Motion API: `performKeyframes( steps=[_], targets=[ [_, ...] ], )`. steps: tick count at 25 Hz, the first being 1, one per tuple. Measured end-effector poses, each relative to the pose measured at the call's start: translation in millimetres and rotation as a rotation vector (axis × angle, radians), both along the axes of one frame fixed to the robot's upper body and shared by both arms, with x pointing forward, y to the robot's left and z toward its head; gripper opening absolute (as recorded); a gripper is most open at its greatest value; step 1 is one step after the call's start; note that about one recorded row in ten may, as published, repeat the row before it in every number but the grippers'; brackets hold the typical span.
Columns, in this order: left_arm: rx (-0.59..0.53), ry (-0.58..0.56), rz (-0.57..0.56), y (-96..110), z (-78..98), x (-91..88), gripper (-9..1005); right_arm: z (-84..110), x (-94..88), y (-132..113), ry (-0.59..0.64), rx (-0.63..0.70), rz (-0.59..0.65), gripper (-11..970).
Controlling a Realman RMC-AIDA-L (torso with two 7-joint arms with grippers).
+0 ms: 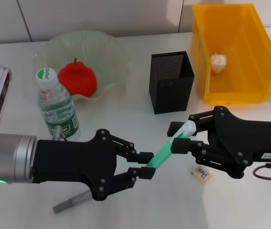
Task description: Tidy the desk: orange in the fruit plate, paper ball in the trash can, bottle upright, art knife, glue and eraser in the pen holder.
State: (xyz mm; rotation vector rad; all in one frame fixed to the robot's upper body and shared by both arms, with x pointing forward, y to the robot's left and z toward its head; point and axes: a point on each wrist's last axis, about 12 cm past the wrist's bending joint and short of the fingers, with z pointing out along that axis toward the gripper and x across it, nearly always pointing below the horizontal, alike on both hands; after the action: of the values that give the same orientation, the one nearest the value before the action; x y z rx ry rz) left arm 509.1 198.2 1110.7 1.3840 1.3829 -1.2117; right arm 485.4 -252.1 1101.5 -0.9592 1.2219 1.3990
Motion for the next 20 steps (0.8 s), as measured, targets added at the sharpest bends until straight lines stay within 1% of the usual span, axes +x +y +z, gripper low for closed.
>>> performKeyframes(
  steps=[8, 14, 20],
  targets=[
    [-0.004, 0.016, -0.013, 0, -3.1, -3.5, 210, -1.1, -2.4, -1, 0.007, 0.019, -0.014, 201],
    [-0.016, 0.021, -0.006, 3, -3.6, -5.5, 436, -2.7, -6.1, -7, 0.002, 0.040, -0.055, 186],
    [-0.032, 0.002, 0.057, 14, -6.4, -6.2, 675, -2.7, -12.6, -26, -0.018, 0.074, -0.159, 189]
  ],
)
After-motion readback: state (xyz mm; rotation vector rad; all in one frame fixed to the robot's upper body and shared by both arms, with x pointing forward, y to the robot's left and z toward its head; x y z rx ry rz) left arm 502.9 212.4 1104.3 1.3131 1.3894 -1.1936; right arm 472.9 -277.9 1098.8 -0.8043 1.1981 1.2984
